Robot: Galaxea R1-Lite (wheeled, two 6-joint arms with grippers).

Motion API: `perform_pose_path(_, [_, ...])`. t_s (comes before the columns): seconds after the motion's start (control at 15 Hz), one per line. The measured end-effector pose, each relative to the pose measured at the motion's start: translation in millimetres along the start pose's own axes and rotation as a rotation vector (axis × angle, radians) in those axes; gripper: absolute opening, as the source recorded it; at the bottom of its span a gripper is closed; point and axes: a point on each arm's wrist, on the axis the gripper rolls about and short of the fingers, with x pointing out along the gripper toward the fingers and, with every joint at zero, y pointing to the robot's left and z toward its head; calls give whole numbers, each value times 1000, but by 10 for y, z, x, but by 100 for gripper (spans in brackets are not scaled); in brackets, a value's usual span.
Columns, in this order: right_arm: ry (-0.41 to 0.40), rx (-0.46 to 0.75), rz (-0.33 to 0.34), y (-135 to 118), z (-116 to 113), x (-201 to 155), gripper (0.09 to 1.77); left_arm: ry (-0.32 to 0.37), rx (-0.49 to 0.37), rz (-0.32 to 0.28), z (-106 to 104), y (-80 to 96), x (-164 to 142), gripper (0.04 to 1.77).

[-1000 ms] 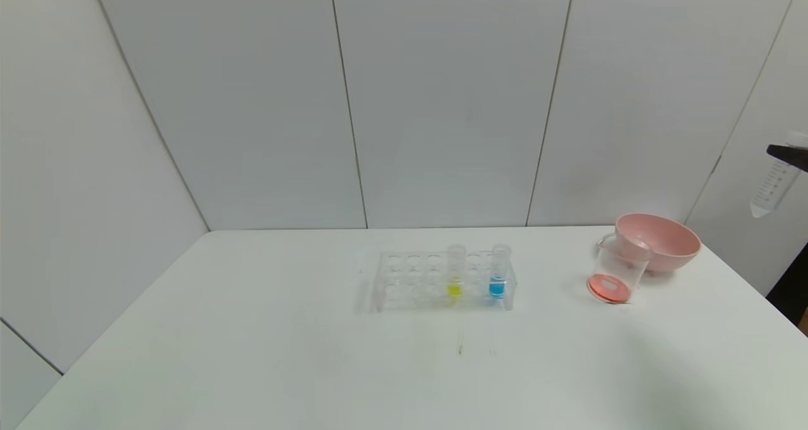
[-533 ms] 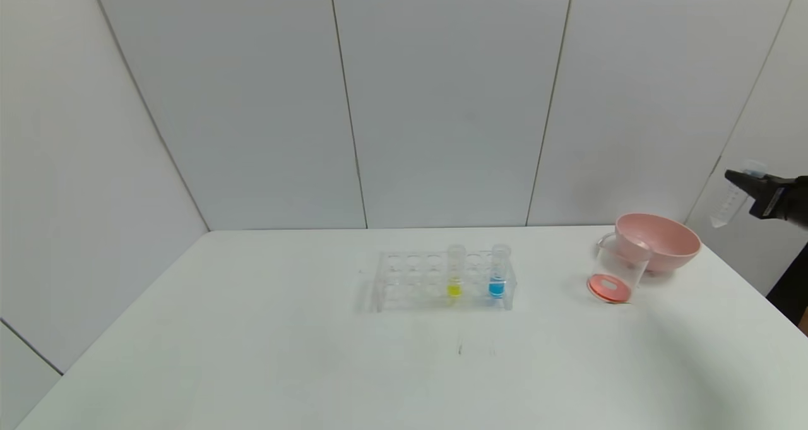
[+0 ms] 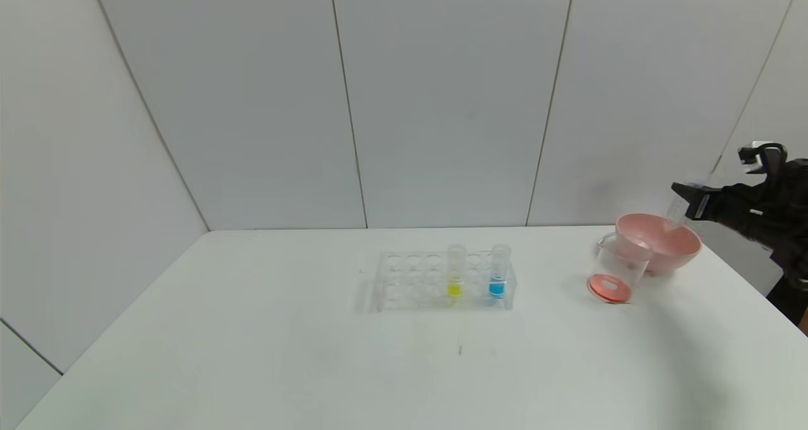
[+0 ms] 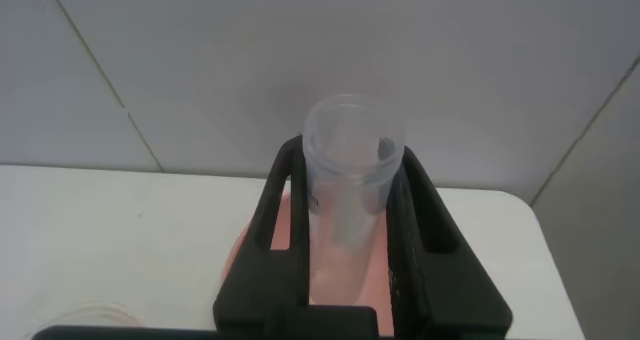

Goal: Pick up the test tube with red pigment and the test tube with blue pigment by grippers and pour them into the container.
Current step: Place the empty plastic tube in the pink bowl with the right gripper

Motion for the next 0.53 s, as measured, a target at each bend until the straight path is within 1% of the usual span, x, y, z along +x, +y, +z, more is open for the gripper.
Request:
perform_pose_path(0.27, [21,5,4,36,-124,151,50,0,0,0,0,0,0,176])
perform_pose_path(0.33, [23,6,5,35,-140,163,55,0,0,0,0,0,0,176])
perform_pose_path(0.4, [21,5,7,34,-151,172,69,0,0,0,0,0,0,176])
perform_pose_path(0.53, [21,5,7,31,-166,180,92,0,0,0,0,0,0,176])
